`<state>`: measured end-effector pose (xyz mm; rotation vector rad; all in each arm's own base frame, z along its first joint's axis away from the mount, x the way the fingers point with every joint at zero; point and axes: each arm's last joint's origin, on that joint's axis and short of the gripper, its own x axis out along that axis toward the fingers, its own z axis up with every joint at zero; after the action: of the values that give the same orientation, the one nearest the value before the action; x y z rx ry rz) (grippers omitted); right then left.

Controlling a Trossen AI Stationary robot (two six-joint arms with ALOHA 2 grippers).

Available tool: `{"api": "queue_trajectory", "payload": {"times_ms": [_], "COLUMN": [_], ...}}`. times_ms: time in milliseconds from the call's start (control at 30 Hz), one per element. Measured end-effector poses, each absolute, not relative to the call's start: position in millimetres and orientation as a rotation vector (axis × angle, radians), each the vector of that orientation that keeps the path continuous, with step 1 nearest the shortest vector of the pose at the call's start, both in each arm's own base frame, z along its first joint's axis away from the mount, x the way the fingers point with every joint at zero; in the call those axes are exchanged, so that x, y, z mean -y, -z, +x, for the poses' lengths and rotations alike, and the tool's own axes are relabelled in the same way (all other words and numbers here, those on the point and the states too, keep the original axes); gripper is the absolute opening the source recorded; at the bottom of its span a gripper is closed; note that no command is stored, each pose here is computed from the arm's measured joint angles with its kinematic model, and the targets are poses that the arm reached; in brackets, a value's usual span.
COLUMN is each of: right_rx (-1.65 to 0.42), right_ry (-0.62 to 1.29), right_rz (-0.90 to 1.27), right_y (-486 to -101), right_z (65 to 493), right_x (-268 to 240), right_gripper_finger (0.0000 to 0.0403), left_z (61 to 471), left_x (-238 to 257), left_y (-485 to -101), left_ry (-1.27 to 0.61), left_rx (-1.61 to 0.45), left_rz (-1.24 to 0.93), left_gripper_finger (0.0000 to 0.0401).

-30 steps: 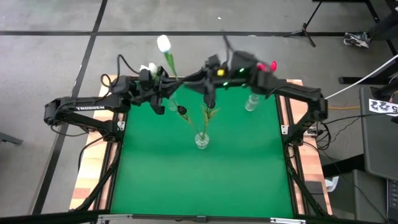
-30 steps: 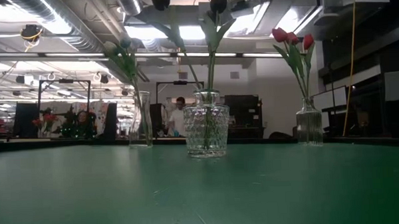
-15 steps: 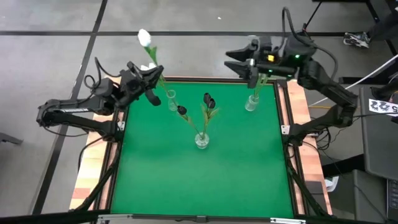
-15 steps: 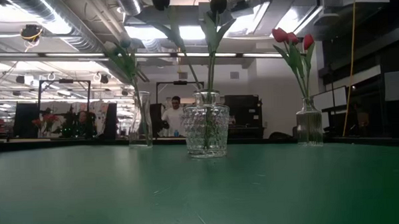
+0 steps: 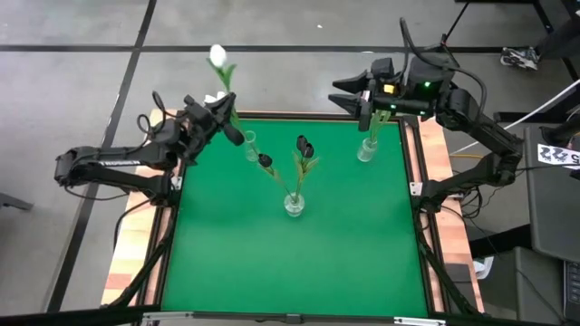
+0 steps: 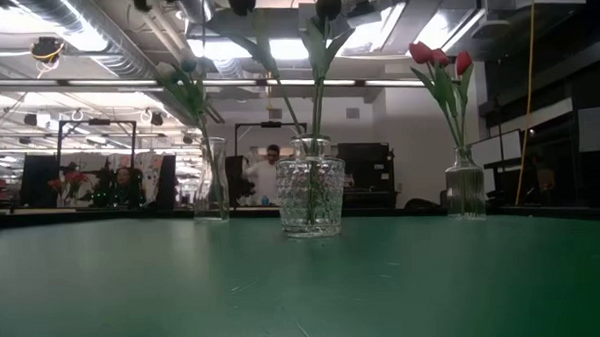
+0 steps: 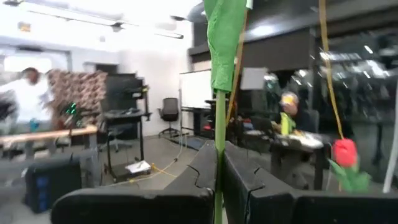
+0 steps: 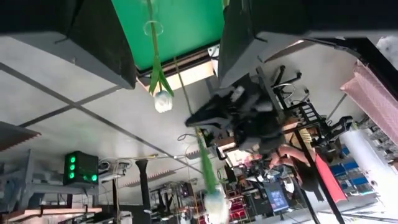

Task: Sort flowers into vase by color
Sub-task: Put the white tulip into the top left transparent vase

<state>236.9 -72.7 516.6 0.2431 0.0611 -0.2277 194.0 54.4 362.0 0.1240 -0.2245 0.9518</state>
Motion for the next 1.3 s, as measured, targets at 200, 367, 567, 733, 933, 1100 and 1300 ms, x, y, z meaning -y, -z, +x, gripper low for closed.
{"api": "queue_trajectory", "payload": {"times_ms": [200, 367, 567, 733, 933, 1100, 1300], "right_rx": [-0.065, -0.082, -0.093, -0.097, -0.147, -0.179, -0.186], "right_ry": [0.227, 0.227, 0.231, 0.233, 0.239, 0.244, 0.245], "right_rz": [0.243, 0.247, 0.249, 0.25, 0.269, 0.277, 0.279], "right_y": [-516, -514, -513, -513, -508, -505, -505], "right_z": [238, 237, 237, 237, 235, 234, 234], "right_x": [73, 73, 73, 73, 72, 72, 72], "right_gripper_finger": [0.0225, 0.0225, 0.0225, 0.0225, 0.0225, 0.0225, 0.0225], "left_z": [186, 179, 180, 192, 200, 202, 200], "left_x": [-67, -76, -85, -88, -91, -92, -92], "left_y": [-321, -296, -281, -273, -263, -258, -246], "left_ry": [-0.98, -0.995, -0.968, -0.949, -0.952, -0.957, -0.96], "left_rx": [0.303, 0.35, 0.34, 0.33, 0.281, 0.223, 0.17], "left_rz": [0.058, -0.016, -0.053, -0.02, -0.008, 0.023, -0.001], "left_gripper_finger": [0.0005, 0.0004, 0.0005, 0.0003, 0.0004, 0.0004, 0.0004]}}
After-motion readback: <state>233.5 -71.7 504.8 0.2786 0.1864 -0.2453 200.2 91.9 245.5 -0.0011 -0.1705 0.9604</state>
